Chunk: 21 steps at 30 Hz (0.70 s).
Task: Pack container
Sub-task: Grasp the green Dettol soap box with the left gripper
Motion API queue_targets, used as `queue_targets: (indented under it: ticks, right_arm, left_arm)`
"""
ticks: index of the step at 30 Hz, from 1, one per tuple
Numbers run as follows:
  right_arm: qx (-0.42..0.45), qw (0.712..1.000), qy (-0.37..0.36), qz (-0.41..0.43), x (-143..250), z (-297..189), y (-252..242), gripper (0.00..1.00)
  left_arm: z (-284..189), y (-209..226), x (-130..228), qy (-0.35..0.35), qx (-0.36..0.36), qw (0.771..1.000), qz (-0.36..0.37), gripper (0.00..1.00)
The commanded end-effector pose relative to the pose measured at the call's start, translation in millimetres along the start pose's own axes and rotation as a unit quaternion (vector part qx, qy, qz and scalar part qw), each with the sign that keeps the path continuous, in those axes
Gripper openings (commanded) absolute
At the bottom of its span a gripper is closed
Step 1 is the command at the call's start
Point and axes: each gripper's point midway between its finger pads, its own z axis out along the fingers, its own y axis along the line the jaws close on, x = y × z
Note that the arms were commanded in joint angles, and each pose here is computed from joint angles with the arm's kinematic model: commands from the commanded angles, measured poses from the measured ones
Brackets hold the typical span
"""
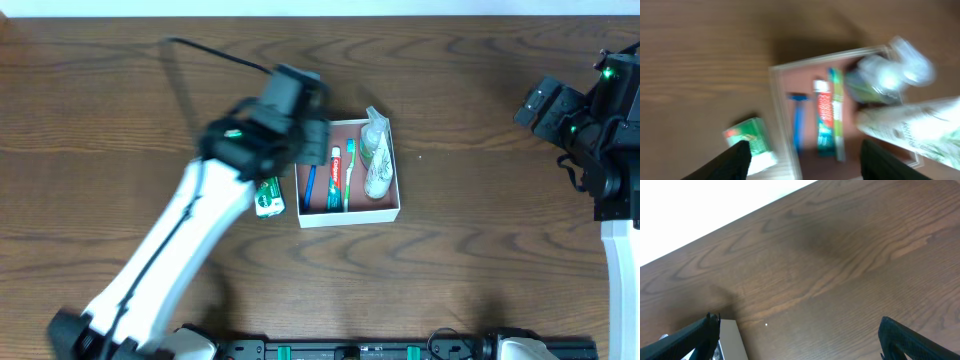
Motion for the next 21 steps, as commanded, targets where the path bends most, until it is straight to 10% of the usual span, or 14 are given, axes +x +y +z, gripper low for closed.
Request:
queue_targets:
  ticks: [1, 21]
  right_arm:
    - [0.001, 1.000, -0.002, 0.008, -2.4, -0.9, -1.0, 0.99]
    - [0.001, 1.000, -0.002, 0.008, -2.3, -0.9, -0.9, 0.99]
  left_arm:
    - [8.6, 56.1, 7.4, 0.027, -0.081, 0.996, -0.035, 0.77]
    - [161.8, 80.1, 145.3, 0.310, -0.057, 0.940, -0.128, 0.86]
